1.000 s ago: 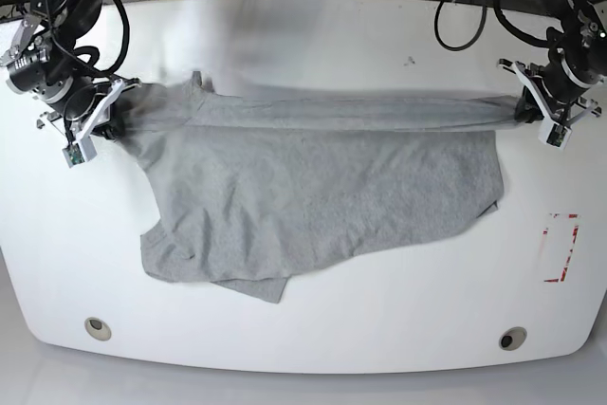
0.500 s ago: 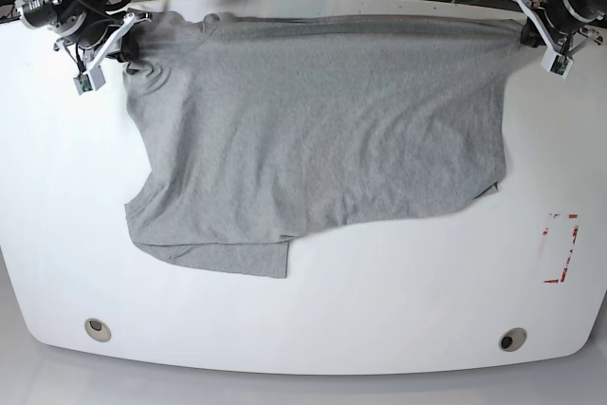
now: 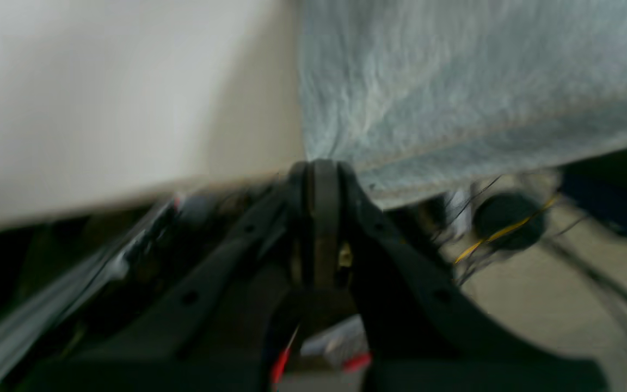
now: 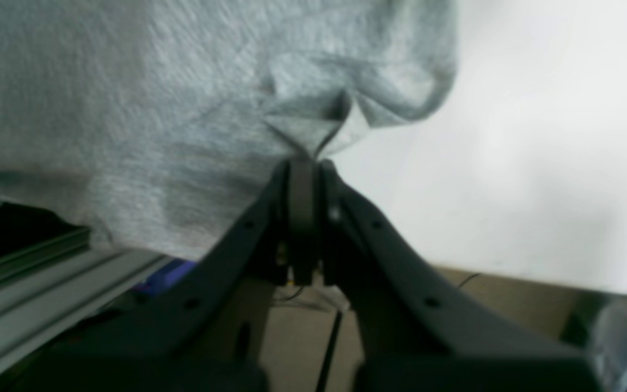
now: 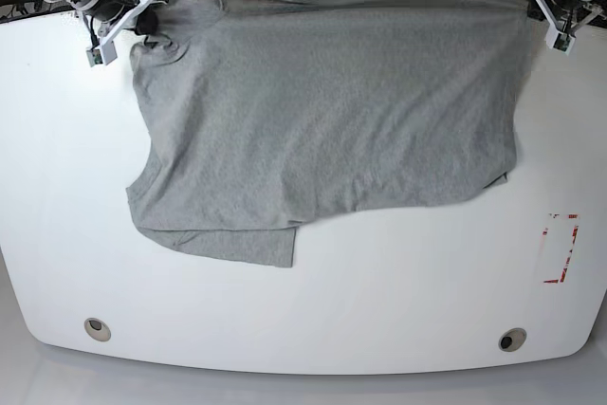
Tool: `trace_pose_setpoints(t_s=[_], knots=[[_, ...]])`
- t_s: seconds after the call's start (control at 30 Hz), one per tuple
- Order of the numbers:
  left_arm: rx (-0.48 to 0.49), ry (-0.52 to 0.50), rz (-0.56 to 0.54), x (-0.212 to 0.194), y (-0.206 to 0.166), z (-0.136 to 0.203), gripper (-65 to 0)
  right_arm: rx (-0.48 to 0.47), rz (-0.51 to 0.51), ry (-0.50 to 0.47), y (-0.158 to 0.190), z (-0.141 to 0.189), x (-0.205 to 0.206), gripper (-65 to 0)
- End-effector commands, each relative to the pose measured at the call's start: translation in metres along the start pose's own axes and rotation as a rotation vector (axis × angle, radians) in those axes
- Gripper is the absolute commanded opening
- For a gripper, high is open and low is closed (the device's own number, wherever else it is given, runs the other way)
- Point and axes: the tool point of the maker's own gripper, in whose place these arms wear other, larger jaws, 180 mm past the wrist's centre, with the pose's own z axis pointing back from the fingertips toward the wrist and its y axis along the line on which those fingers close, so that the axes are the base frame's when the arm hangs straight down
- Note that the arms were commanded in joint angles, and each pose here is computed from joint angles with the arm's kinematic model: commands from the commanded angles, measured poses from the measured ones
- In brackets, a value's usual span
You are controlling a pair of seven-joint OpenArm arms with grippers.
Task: Fold the T-shirt properly
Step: 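Release the shirt with the left gripper and raise it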
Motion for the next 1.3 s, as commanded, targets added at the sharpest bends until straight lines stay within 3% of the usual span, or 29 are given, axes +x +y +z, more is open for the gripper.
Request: trace_pose_setpoints(t_s=[0.0, 0.17, 0.63, 0.9, 1.03, 1.27], knots=[[0.026, 0.008, -0.001, -0.002, 0.003, 0.002, -65.0, -0.007, -0.015, 0.009, -0.008, 0.001, -0.005, -65.0], [0.041, -0.004, 0.001, 0.004, 0.005, 0.0, -65.0, -0.012, -0.086, 0.024, -0.021, -0.003, -0.016, -65.0], [0.1, -0.06, 0.022, 0.023, 0.025, 0.005, -65.0, 0.017, -0.054, -0.075, -0.015, -0.014, 0.041, -65.0], [0.104, -0.066, 0.033, 0.023, 0.027, 0.006, -64.9, 0.023, -0.052, -0.084, -0.013, -0.015, 0.046, -65.0], [0.049, -0.067, 0.001, 0.028, 0.009, -0.003, -55.8, 0.023, -0.053, -0.081, -0.014, -0.015, 0.045, -65.0], [0.033, -0.097, 0.074, 0.03, -0.004, -0.009, -32.1, 0.028, -0.046, -0.082, -0.012, -0.016, 0.047, -65.0]])
